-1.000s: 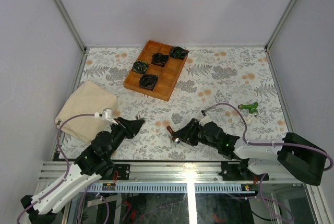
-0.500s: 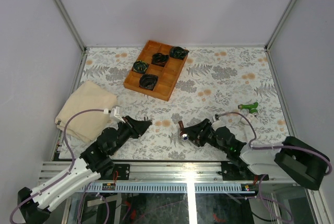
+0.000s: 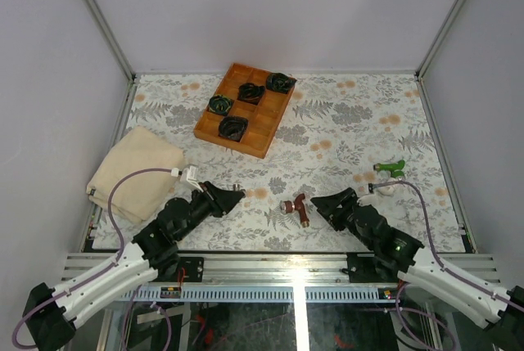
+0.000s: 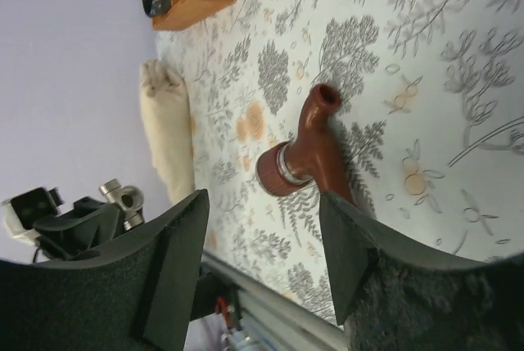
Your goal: Install the water faucets
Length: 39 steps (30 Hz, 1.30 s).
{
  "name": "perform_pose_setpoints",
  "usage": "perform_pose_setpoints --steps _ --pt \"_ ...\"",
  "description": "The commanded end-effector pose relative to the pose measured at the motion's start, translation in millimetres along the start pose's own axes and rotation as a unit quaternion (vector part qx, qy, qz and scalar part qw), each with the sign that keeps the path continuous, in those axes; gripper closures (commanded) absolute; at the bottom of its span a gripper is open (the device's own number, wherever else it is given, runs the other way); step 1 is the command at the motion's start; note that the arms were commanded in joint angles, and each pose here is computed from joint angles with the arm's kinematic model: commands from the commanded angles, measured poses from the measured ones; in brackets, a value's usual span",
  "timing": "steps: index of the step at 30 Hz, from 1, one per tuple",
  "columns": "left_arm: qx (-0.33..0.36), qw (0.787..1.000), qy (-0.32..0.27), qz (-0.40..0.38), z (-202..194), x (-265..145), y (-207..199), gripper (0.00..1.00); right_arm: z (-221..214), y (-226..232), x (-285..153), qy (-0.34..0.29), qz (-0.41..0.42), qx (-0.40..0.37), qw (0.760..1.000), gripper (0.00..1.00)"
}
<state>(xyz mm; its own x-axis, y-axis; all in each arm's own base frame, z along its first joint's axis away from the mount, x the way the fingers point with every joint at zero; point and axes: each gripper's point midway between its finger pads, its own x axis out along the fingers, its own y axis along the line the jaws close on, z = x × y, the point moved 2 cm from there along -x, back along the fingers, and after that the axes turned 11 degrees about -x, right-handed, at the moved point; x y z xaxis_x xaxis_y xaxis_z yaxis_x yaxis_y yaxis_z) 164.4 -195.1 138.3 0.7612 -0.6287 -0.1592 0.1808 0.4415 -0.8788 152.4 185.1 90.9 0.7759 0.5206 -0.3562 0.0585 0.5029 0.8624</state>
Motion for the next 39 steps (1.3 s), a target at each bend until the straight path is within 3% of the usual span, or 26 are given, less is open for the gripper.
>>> perform_pose_setpoints --steps 1,6,12,15,19,23,29,33,39 --pt "-0.012 0.998 -0.007 -0.058 4.7 3.1 -24.1 1.0 31.8 -24.6 -18.4 -0.054 -0.11 -0.12 0.985 0.36" --pt "-0.017 0.998 0.004 -0.068 0.0 6.9 -25.9 1.0 27.9 -12.6 -13.8 0.008 -0.15 -0.246 0.958 0.34" --pt "-0.018 0.998 0.008 -0.067 -1.4 7.0 -25.2 1.0 4.0 8.2 24.9 0.101 -0.162 -0.322 0.927 0.29" --pt "-0.014 0.998 0.003 -0.062 1.2 3.5 -25.0 1.0 -2.9 12.6 33.7 0.123 -0.162 -0.329 0.922 0.25" --pt "-0.008 0.998 -0.012 -0.053 6.4 -2.9 -20.7 1.0 -12.8 6.0 25.1 0.131 -0.126 -0.306 0.934 0.14" --pt "-0.003 0.998 -0.027 -0.05 12.1 -6.0 -19.8 1.0 -21.9 1.6 14.3 0.148 -0.098 -0.291 0.94 0.13" --pt "0.006 0.999 -0.021 -0.047 13.2 -6.4 -24.5 1.0 -49.3 8.4 27.6 0.222 -0.067 -0.299 0.926 0.18" --pt "0.0 0.999 -0.021 -0.045 13.7 -9.0 -24.0 1.0 -82.6 58.3 49.9 0.248 0.008 -0.309 0.918 0.24" --pt "-0.003 0.998 -0.051 -0.037 26.0 -17.4 -25.4 1.0 -128.5 135.3 68.6 0.25 0.12 -0.327 0.904 0.24"
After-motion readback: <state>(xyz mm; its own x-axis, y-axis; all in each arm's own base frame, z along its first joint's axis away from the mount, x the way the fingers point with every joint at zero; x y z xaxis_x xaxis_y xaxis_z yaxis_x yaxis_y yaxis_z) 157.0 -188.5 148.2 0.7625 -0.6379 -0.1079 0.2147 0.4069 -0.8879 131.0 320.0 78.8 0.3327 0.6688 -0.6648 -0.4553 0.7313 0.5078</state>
